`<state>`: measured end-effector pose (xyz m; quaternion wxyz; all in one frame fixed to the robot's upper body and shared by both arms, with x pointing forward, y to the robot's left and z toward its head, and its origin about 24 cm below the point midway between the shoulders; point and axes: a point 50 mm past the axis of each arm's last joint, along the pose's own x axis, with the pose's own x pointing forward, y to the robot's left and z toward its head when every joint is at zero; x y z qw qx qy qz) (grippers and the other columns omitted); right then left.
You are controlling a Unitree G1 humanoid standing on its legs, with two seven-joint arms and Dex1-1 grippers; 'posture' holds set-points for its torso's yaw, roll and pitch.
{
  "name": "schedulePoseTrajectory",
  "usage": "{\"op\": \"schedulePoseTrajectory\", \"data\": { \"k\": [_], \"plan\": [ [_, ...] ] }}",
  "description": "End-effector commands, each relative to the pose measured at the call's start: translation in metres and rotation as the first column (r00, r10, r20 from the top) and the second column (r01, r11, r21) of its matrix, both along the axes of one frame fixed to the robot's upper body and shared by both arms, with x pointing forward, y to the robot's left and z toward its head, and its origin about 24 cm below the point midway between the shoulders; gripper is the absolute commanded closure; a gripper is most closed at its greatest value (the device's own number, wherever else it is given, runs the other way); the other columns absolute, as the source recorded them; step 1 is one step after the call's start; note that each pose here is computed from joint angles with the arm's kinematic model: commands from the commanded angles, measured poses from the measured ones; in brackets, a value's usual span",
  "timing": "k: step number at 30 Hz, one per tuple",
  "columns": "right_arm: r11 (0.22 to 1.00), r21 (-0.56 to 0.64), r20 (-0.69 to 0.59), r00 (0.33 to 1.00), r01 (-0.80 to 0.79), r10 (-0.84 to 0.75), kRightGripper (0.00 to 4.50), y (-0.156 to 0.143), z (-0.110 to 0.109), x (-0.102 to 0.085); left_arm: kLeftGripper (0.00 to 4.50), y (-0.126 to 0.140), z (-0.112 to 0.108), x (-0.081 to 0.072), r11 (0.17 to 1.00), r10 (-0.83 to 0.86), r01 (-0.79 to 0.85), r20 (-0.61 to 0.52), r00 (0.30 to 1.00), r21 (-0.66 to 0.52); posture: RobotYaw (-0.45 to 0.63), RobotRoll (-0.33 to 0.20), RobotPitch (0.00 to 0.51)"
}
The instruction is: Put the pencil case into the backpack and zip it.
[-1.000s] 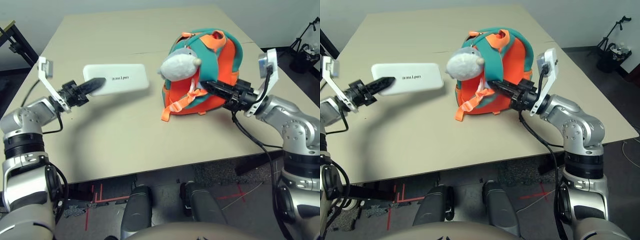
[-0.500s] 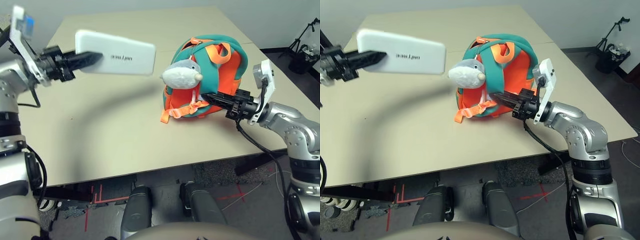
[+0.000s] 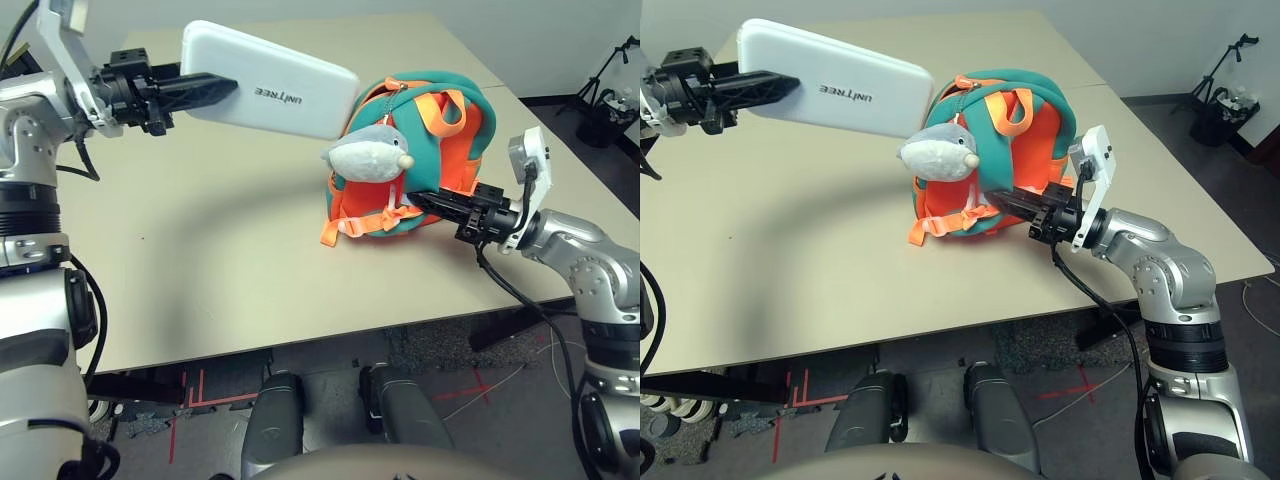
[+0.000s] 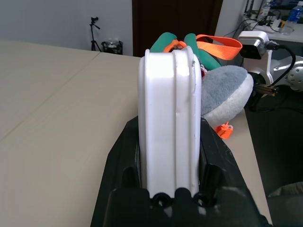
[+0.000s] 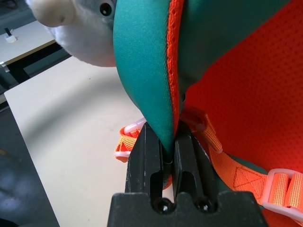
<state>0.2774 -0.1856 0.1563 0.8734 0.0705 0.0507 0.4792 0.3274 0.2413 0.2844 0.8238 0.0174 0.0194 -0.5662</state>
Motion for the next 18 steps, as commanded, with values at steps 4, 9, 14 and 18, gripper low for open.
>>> {"op": "schedulePoseTrajectory", "data": {
  "k": [4,9,14,18],
  "plan": [
    [1.000,-0.008,0.001,1.000,0.002,-0.002,4.50,0.001,0.000,-0.002,3.14,-0.015,-0.017,0.009,0.997,-0.041,0.040,0.004,0.999,0.060,-0.08,0.000,0.081],
    [1.000,-0.009,0.005,1.000,-0.003,0.003,4.50,0.003,0.001,0.000,3.14,-0.036,-0.030,0.023,0.999,-0.031,0.029,0.058,0.998,0.037,-0.08,0.000,0.081],
    [1.000,-0.013,0.006,1.000,-0.007,0.007,4.50,0.004,0.001,-0.001,3.15,-0.064,-0.044,0.033,0.999,-0.050,0.049,0.079,0.996,0.024,-0.09,0.000,0.081],
    [1.000,-0.015,0.007,1.000,-0.007,0.007,4.50,0.005,0.001,-0.001,3.15,-0.084,-0.057,0.038,0.998,-0.059,0.059,0.067,0.996,0.012,-0.10,0.000,0.081]
  ]
}}
